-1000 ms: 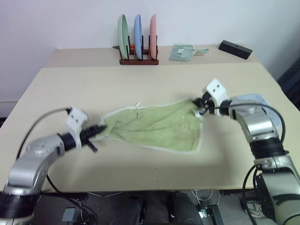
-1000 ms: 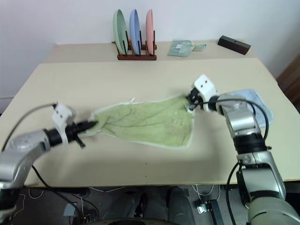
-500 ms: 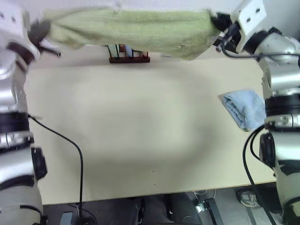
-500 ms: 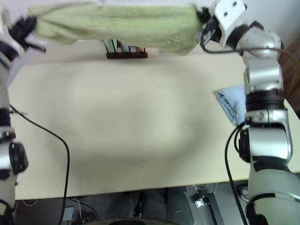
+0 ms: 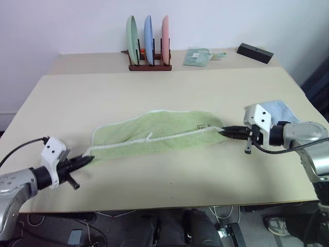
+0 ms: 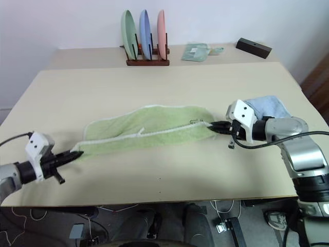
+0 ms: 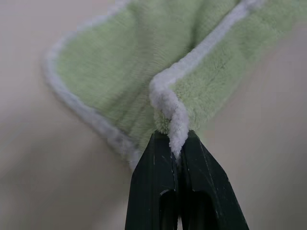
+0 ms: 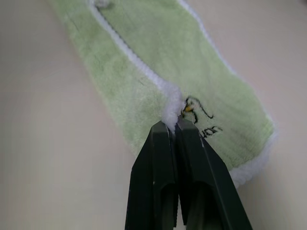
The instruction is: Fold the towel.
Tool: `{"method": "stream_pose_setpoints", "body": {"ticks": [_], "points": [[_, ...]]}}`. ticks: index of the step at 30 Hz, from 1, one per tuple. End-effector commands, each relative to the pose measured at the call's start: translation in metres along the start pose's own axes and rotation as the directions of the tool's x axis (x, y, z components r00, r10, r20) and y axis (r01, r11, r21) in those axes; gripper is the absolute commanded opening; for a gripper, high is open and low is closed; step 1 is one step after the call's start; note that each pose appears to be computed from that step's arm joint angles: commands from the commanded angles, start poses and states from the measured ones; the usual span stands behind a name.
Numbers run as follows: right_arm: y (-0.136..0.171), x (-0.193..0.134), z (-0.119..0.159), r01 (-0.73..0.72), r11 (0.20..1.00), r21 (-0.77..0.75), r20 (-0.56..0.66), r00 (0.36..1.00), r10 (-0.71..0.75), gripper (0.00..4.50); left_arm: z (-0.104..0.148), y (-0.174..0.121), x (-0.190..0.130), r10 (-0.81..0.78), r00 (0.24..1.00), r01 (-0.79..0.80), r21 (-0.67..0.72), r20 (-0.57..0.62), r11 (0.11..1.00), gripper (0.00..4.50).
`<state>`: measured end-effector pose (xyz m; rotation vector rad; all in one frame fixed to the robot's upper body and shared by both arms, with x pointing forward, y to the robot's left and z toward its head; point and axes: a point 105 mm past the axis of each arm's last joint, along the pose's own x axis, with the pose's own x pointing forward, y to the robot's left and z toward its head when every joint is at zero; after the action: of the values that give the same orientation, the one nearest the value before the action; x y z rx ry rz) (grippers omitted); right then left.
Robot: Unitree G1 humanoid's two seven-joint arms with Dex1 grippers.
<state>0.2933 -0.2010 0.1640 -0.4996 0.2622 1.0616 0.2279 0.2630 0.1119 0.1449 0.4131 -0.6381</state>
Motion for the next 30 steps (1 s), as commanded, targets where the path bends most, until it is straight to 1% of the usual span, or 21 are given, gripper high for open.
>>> {"method": "stream_pose_setpoints", "body": {"ticks": [1, 3, 5, 9, 12, 15, 21, 25, 27, 30], "points": [[-0.004, -0.013, 0.014, 0.027, 0.999, -0.027, 0.027, 0.999, -0.026, 0.03, 0.018, 0.004, -0.011, 0.018, 0.999, -0.019, 0.027, 0.043, 0.999, 0.00], [-0.013, -0.015, 0.015, 0.080, 0.996, -0.039, 0.036, 0.996, -0.078, 0.03, 0.019, 0.013, -0.012, 0.063, 0.997, -0.064, 0.033, 0.046, 0.997, 0.00], [-0.024, -0.017, 0.018, 0.132, 0.990, -0.051, 0.056, 0.990, -0.129, 0.03, 0.025, 0.026, -0.010, 0.118, 0.990, -0.121, 0.049, 0.072, 0.991, 0.00], [-0.049, -0.020, 0.026, 0.236, 0.969, -0.067, 0.100, 0.968, -0.229, 0.03, 0.047, 0.048, -0.001, 0.196, 0.966, -0.206, 0.044, 0.168, 0.977, 0.00], [-0.063, -0.009, 0.026, 0.276, 0.956, -0.095, 0.092, 0.959, -0.268, 0.03, 0.053, 0.062, 0.013, 0.243, 0.952, -0.257, 0.053, 0.186, 0.965, 0.00], [-0.069, 0.002, 0.022, 0.280, 0.954, -0.107, 0.079, 0.959, -0.273, 0.03, 0.049, 0.065, 0.025, 0.240, 0.956, -0.253, 0.061, 0.167, 0.965, 0.00], [-0.083, 0.023, 0.009, 0.302, 0.948, -0.104, 0.056, 0.953, -0.298, 0.03, 0.032, 0.068, 0.044, 0.229, 0.969, -0.235, 0.069, 0.092, 0.969, 0.00], [-0.091, 0.034, 0.002, 0.322, 0.942, -0.096, 0.050, 0.947, -0.318, 0.03, 0.029, 0.074, 0.051, 0.249, 0.964, -0.254, 0.047, 0.089, 0.966, 0.00], [-0.093, 0.035, -0.002, 0.327, 0.940, -0.101, 0.042, 0.945, -0.324, 0.03, 0.028, 0.075, 0.053, 0.253, 0.964, -0.257, 0.049, 0.088, 0.965, 0.00], [-0.098, 0.034, -0.002, 0.358, 0.927, -0.111, 0.050, 0.934, -0.354, 0.03, 0.029, 0.082, 0.055, 0.296, 0.950, -0.303, 0.064, 0.097, 0.951, 0.00]]}}
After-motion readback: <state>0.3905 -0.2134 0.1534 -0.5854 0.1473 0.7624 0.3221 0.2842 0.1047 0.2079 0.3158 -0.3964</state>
